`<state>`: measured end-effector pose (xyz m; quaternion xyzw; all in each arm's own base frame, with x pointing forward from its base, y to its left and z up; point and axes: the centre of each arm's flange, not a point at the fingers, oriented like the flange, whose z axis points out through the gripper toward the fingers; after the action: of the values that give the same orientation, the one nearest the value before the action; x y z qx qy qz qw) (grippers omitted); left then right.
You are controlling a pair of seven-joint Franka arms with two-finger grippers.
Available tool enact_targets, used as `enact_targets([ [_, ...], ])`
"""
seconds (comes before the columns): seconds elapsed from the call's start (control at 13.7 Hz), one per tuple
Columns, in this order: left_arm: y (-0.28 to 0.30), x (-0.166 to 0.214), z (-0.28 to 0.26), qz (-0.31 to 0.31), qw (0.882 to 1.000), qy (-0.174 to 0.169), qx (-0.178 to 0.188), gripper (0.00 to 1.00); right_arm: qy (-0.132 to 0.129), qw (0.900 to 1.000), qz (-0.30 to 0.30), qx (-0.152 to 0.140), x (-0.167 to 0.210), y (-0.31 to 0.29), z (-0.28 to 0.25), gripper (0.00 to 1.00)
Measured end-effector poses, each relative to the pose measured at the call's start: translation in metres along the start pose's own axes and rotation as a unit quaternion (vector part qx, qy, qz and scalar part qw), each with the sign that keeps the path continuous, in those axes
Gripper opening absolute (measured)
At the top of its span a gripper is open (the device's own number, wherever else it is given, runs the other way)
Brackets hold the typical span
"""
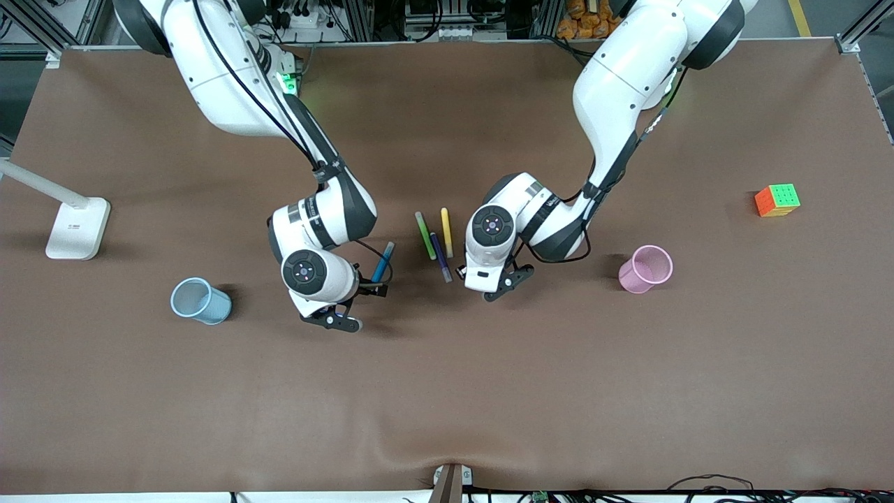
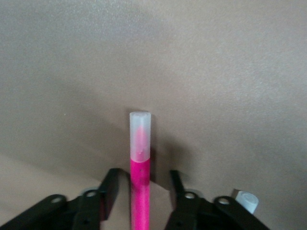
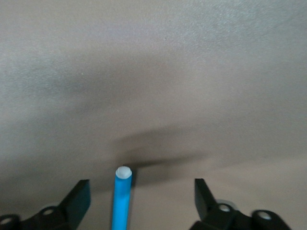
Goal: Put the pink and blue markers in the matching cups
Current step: 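Lower both grippers and close them on the pink and blue markers, then carry the pink marker to the pink cup while the right gripper carries blue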
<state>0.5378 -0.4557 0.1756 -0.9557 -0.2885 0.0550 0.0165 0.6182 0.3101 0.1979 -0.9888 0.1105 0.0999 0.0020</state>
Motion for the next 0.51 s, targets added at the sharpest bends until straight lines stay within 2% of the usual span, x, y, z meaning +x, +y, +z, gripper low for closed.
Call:
enact_targets([
  [0.07, 0.001, 0.001, -0.001, 0.0, 1.0, 0.001, -0.001, 0.32, 0.0, 1.0, 0.001, 0.001, 0.0, -0.001, 0.004, 0.84],
  [0.15, 0.0, 0.002, -0.001, -0.001, 1.0, 0.001, -0.001, 0.26, -0.001, 1.0, 0.004, 0.003, -0.001, -0.003, 0.008, 0.84],
  [0.29, 0.0, 0.002, -0.001, -0.001, 1.0, 0.001, -0.001, 0.25, -0.001, 1.0, 0.01, 0.008, -0.006, -0.011, 0.015, 0.8],
  [0.37, 0.0, 0.002, -0.002, -0.002, 1.0, 0.001, -0.002, 0.19, 0.0, 1.0, 0.01, 0.008, -0.008, -0.016, 0.019, 0.71],
  [0.44, 0.0, 0.004, -0.002, -0.003, 1.0, 0.001, -0.002, 0.18, 0.0, 1.0, 0.011, 0.007, -0.01, -0.018, 0.023, 0.63],
  [0.51, -0.001, 0.009, -0.003, -0.006, 1.0, 0.002, -0.002, 0.18, -0.001, 1.0, 0.01, 0.005, -0.011, -0.019, 0.026, 0.62],
])
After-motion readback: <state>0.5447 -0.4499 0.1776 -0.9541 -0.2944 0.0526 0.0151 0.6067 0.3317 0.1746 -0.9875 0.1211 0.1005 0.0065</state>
